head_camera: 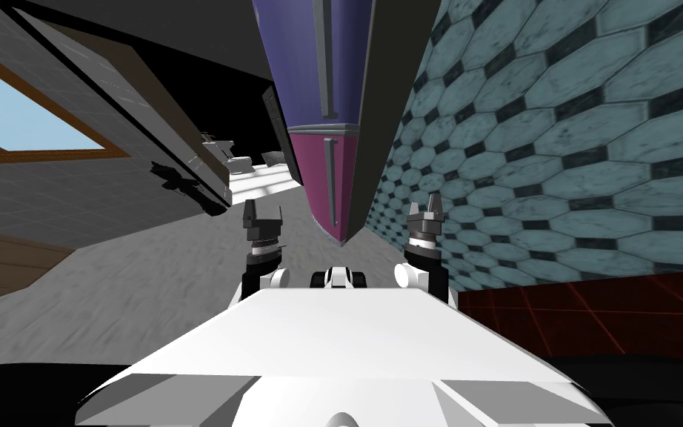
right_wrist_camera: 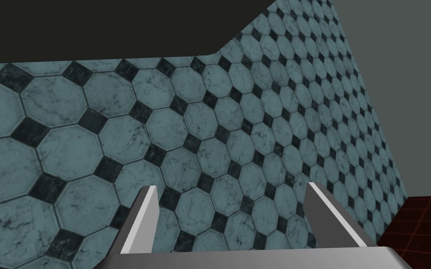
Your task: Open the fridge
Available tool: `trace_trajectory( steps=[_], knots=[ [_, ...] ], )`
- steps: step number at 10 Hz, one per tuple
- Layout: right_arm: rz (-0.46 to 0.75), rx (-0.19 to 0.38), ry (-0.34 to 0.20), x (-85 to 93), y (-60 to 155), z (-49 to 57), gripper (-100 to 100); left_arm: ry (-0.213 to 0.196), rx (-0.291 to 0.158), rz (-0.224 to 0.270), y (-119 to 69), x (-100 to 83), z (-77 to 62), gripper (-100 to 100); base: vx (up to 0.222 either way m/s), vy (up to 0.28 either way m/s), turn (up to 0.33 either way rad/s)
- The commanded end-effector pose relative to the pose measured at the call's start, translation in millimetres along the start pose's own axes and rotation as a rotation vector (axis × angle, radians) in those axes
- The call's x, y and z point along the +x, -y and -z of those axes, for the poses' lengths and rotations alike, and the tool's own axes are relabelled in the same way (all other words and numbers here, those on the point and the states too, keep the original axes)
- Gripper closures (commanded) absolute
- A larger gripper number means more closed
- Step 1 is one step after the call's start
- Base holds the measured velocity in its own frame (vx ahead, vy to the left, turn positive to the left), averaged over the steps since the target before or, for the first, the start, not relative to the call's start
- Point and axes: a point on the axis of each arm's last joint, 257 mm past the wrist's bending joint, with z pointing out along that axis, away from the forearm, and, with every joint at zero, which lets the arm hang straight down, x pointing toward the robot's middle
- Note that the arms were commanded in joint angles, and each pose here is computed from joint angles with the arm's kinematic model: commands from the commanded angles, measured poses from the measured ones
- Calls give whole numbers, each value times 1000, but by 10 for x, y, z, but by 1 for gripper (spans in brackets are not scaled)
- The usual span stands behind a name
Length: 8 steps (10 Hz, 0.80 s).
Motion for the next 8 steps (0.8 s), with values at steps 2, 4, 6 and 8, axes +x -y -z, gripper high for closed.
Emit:
trace_trajectory(
  steps=[2,4,6,8],
  knots=[
    [0,1,0,0,3,1,0,-77,-29,0,-126,124,-137,-100,21,-64,30],
    [0,1,0,0,3,1,0,-118,-55,3,-245,201,-272,-100,44,-100,45],
    [0,1,0,0,3,1,0,-136,-65,7,-302,249,-380,-100,36,-84,29],
    [0,1,0,0,3,1,0,-150,-78,10,-365,288,-487,-100,43,-108,44]
  ],
)
